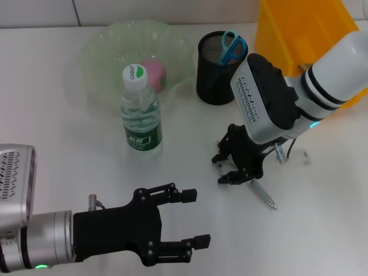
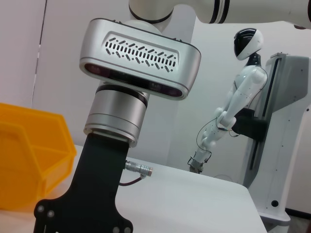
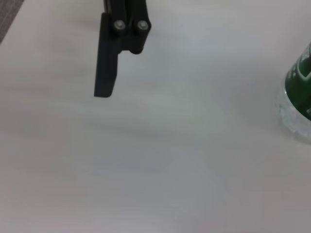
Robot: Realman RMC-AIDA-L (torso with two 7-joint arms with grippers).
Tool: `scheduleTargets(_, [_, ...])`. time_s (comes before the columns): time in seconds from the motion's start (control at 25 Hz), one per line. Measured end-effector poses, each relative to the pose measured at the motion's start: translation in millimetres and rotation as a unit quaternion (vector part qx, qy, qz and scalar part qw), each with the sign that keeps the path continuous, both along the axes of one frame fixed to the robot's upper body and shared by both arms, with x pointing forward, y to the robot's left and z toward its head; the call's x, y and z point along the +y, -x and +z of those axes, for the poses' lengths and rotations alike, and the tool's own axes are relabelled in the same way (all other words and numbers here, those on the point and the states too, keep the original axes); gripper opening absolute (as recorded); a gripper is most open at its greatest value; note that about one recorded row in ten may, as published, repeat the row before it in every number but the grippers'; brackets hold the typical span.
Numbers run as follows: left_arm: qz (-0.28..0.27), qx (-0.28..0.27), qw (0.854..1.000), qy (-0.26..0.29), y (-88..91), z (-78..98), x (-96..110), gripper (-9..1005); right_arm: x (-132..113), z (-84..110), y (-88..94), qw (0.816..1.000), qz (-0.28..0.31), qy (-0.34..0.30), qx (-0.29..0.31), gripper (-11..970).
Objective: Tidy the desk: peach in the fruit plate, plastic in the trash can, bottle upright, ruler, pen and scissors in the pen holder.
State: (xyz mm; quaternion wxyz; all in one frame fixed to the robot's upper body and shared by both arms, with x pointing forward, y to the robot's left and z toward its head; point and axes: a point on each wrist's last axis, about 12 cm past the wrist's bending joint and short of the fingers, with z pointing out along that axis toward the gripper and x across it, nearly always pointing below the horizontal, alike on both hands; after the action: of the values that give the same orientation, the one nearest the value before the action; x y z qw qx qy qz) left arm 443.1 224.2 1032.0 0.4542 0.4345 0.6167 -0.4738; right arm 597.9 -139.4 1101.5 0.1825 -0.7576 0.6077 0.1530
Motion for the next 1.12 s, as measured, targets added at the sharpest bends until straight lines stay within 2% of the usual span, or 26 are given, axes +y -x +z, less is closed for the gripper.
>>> scheduleTargets(0.08, [0.0, 0.0, 1.0, 0.0, 0.1, -0.1, 0, 801, 1, 0.4, 0.0, 1.0, 0.002, 0.001, -0.002, 541])
scheduleTargets(0.28, [0.001, 0.001, 1.0, 0.0, 0.3, -0.5, 0, 801, 3, 5.4, -0.5, 1.0, 0.002, -0.007, -0.006, 375])
scheduleTargets(0.6, [0.001, -0.003, 1.0, -0.001, -0.3, 0.2, 1, 800, 2, 24.7, 0.4, 0.999, -0.015, -0.035, -0.016, 372])
scheduleTargets(0.76, [0.001, -0.003, 1.0, -0.002, 0.1, 0.1, 2, 800, -7, 50.4, -2.2, 0.995, -0.054, -0.07, -0.036, 372])
scheduleTargets(0.92, [0.002, -0.004, 1.0, -0.001, -0.1, 0.2, 2, 800, -28, 88.5, -5.4, 0.982, -0.111, -0.135, -0.066, 372])
scheduleTargets(1.0, [0.002, -0.005, 1.0, -0.001, -0.2, 0.3, 2, 800, -42, 107.4, -4.4, 0.97, -0.143, -0.177, -0.086, 372])
scheduleTargets(1.12, [0.004, -0.007, 1.0, -0.002, -0.5, 0.3, 2, 800, -66, 132.1, -2.6, 0.934, -0.191, -0.278, -0.115, 372])
